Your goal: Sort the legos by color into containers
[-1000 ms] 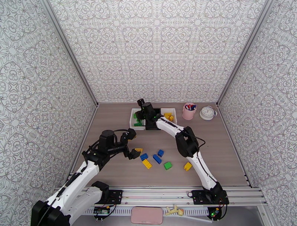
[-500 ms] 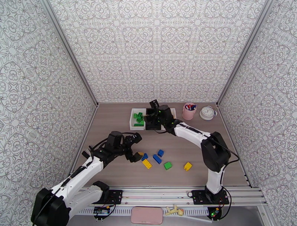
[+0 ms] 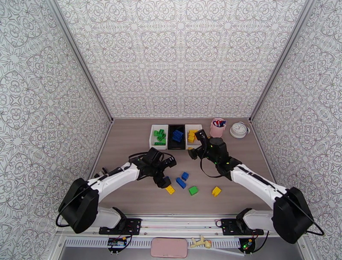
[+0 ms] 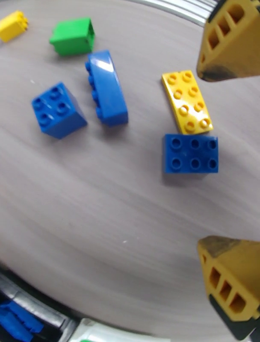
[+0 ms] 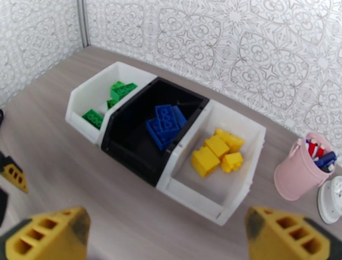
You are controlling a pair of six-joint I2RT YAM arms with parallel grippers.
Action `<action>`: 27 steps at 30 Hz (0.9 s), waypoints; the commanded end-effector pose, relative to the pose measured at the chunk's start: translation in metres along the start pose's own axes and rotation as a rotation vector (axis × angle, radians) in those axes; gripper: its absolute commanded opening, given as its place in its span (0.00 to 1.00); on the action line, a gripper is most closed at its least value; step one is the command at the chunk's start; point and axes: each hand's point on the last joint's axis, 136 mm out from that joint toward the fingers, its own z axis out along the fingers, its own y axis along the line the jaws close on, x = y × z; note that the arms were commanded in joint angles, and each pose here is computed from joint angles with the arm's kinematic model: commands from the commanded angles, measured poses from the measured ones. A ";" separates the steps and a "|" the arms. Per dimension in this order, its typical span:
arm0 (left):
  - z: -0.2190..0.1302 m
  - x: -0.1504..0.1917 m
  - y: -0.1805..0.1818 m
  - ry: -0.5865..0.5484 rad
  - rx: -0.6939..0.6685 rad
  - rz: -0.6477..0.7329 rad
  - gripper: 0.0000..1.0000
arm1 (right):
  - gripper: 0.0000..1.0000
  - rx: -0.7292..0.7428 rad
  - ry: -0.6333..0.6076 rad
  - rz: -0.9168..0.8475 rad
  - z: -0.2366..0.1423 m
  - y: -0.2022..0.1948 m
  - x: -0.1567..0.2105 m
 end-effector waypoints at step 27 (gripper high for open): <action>0.051 0.014 0.005 0.253 -0.006 -0.102 0.55 | 1.00 -0.255 0.023 -0.091 -0.023 0.042 0.008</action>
